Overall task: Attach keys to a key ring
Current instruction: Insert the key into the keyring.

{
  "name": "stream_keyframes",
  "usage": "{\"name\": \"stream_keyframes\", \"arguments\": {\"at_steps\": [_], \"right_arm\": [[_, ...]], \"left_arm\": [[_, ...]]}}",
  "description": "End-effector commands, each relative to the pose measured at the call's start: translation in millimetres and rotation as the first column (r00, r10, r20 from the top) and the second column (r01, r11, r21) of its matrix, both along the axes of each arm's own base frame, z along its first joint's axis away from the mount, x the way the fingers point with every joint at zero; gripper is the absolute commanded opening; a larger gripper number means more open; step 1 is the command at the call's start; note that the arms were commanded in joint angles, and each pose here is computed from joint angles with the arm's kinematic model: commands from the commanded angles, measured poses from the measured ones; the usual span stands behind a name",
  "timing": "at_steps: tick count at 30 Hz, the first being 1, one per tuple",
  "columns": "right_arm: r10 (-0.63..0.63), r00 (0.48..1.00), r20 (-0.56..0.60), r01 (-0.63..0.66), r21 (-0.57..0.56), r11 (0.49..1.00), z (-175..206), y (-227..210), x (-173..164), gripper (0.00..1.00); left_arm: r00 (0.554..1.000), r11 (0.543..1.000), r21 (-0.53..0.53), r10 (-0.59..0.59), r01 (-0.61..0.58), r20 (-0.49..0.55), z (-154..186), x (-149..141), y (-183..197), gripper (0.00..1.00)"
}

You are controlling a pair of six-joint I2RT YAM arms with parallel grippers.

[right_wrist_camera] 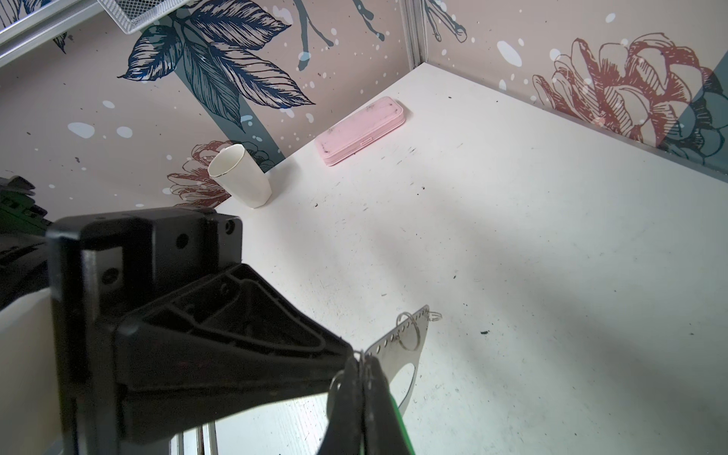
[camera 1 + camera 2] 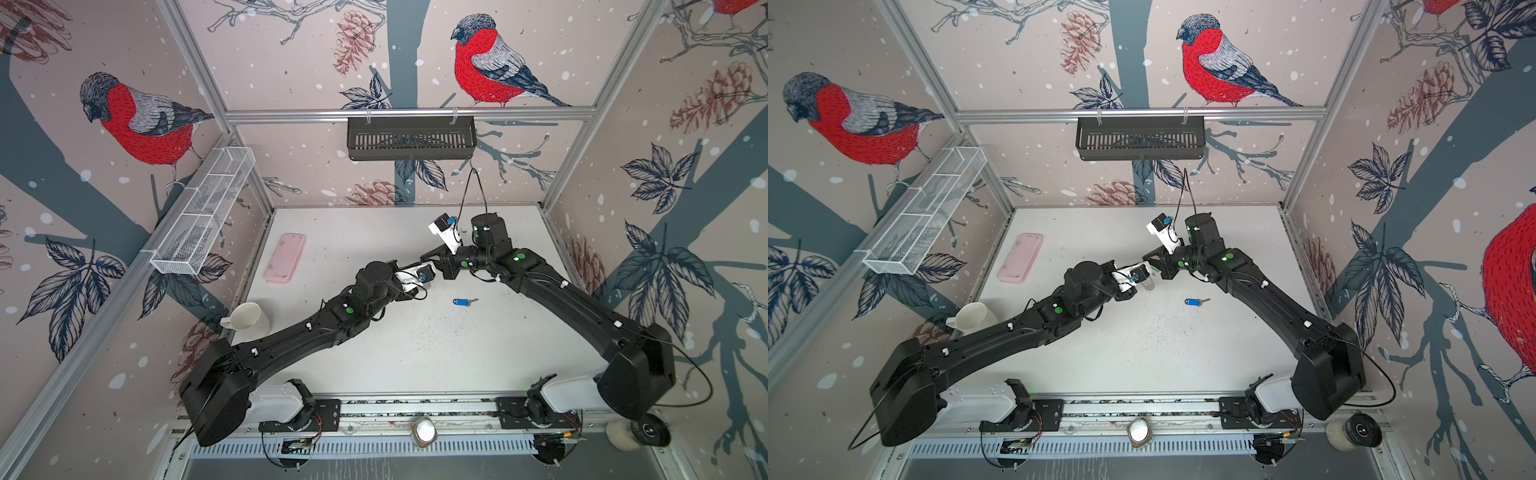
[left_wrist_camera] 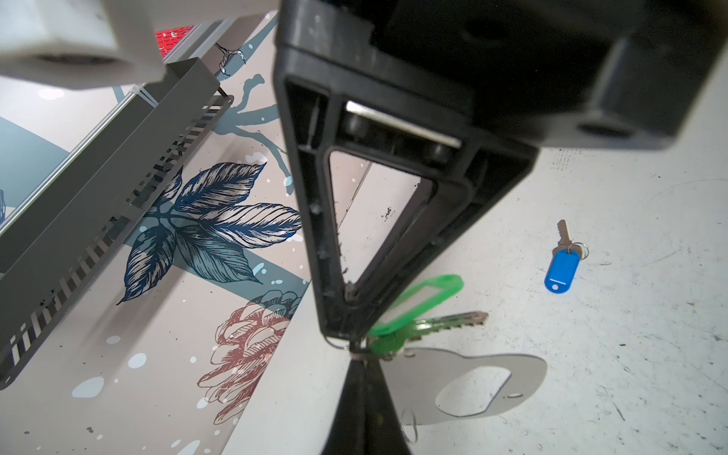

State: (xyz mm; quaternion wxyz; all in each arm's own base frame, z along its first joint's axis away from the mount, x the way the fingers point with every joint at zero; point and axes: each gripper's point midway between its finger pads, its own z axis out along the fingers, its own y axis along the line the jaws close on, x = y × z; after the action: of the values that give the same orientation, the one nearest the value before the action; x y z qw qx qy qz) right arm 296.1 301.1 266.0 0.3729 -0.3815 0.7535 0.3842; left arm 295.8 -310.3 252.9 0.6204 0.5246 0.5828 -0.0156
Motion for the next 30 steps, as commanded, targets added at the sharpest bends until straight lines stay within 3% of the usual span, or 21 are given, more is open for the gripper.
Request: {"name": "stream_keyframes", "arguments": {"at_steps": [1,30], "right_arm": [[-0.006,1.000,-0.022,0.006,-0.027,1.000,-8.9,-2.7,-1.2,0.00],[0.015,0.998,-0.066,-0.012,0.045,0.999,-11.0,-12.4,2.5,0.00]], "left_arm": [[0.998,0.999,-0.052,0.003,0.000,0.059,21.3,1.0,-2.1,0.00],[0.997,0.996,-0.088,-0.012,0.019,0.078,31.8,-6.8,1.4,0.00]]}}
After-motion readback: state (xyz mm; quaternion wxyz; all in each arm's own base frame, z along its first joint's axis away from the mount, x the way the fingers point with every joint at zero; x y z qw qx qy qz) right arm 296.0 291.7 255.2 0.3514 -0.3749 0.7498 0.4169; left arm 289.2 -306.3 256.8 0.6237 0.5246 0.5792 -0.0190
